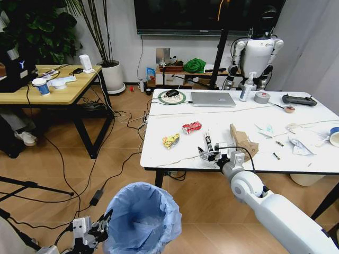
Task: Pick up the trash bin and place the trash from the table into it.
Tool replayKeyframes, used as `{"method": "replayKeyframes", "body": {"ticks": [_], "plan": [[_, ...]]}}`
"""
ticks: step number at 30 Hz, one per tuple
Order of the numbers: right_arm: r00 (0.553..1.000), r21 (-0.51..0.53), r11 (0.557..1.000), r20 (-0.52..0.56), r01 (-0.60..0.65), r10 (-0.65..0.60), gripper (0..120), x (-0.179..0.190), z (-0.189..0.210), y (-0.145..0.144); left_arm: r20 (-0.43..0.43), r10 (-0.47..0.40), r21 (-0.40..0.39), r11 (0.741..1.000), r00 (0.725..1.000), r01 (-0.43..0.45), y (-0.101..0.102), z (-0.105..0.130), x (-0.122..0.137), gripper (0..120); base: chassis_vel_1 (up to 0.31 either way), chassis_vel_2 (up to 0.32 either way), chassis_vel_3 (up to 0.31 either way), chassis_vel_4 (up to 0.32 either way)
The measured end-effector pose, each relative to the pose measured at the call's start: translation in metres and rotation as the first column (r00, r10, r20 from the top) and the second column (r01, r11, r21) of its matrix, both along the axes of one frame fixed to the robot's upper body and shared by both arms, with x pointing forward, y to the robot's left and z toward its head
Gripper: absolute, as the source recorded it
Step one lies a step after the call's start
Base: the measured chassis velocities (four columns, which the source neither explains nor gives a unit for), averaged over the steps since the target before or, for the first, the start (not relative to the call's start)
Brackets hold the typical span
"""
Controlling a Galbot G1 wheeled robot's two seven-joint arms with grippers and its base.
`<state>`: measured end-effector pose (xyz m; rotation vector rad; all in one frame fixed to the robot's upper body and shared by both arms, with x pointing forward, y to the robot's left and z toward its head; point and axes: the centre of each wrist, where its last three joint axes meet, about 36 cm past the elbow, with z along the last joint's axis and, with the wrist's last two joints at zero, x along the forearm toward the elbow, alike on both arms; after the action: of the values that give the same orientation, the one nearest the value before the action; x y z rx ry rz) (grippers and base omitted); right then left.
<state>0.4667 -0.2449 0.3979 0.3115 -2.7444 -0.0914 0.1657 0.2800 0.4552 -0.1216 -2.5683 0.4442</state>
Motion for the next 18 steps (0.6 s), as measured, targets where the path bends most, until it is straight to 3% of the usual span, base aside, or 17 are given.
{"method": "replayKeyframes", "body": {"ticks": [11,18], "plan": [[1.000,-0.004,1.000,-0.003,0.022,-0.022,100,0.0040,-0.0008,-0.0036,-0.046,-0.120,0.056,0.991,0.992,0.122,0.0092,0.0028,-0.0004,0,0.000,0.000,0.000,0.000],[1.000,-0.007,1.000,-0.017,0.020,-0.020,100,0.0010,-0.0046,0.0003,-0.051,-0.141,0.051,0.988,0.989,0.144,0.0110,0.0047,0.0021,0,0.000,0.000,0.000,0.000]]}}
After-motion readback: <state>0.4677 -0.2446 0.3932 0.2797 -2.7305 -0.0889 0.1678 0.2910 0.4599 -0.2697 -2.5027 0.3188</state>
